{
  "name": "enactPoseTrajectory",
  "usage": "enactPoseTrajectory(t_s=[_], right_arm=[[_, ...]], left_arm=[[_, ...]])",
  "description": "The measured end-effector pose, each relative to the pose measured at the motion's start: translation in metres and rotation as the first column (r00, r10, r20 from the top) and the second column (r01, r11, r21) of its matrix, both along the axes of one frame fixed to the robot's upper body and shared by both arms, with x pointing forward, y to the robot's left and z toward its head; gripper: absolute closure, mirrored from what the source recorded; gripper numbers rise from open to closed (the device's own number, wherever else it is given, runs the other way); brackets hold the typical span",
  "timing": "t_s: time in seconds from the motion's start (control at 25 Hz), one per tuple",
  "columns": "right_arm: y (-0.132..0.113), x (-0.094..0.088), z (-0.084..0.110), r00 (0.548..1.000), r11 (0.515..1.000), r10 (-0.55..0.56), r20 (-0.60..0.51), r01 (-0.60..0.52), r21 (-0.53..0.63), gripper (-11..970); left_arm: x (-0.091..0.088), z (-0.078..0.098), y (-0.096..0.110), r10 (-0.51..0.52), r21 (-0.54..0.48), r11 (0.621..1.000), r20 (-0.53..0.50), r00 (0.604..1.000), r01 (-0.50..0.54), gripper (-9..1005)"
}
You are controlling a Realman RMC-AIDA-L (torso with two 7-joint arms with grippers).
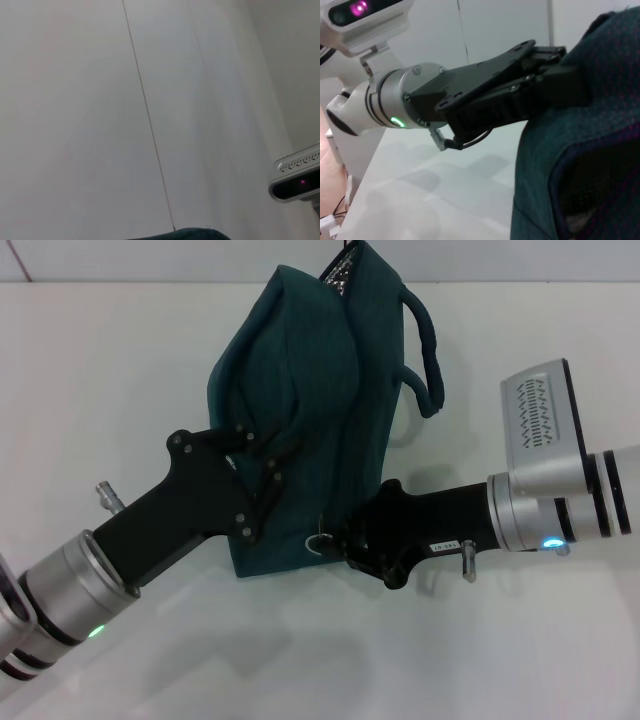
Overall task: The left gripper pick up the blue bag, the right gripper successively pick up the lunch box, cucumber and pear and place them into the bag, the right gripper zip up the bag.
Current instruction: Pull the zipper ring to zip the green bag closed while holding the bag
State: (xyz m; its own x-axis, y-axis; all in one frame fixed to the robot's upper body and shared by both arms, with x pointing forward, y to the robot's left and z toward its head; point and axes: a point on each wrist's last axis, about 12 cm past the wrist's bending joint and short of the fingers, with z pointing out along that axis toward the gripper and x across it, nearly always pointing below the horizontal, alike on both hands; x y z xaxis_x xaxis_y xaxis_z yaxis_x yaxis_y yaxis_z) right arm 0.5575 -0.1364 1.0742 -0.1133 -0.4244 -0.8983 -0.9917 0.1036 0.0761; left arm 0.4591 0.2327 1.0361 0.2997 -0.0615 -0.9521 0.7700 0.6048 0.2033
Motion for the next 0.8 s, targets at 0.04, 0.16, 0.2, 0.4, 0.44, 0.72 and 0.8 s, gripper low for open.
enactPoseTrajectory(t_s=[0.04,0.16,0.2,0.4,0.44,0.72,0.8], right_arm=[[0.001,0.0,0.001,1.0,1.0,0.008,0.004,-0.008,-0.001,870],[0.002,0.0,0.002,1.0,1.0,0.02,0.016,-0.02,0.003,938],[0.002,0.001,0.005,0.999,1.0,0.028,0.024,-0.029,0.01,938],[0.004,0.002,0.015,0.997,0.998,0.05,0.052,-0.052,0.039,939],[0.004,0.003,0.016,0.997,0.998,0.05,0.058,-0.052,0.041,939],[0.007,0.005,0.022,0.992,0.996,0.073,0.099,-0.078,0.046,940],[0.009,0.005,0.025,0.99,0.995,0.085,0.11,-0.091,0.05,940]], left_arm=[[0.0,0.0,0.0,0.001,-0.001,1.0,0.0,1.0,-0.001,881],[0.002,0.001,0.001,0.013,-0.005,1.0,0.004,1.0,-0.013,881],[0.002,0.001,0.001,0.02,-0.007,1.0,0.004,1.0,-0.02,881],[0.002,0.0,0.002,0.039,-0.016,0.999,-0.003,0.999,-0.039,881],[0.001,0.0,0.003,0.039,-0.017,0.999,-0.005,0.999,-0.039,881],[-0.002,0.0,0.007,0.078,-0.048,0.996,-0.016,0.997,-0.079,860],[-0.005,0.002,0.01,0.115,-0.1,0.988,-0.022,0.993,-0.116,804]])
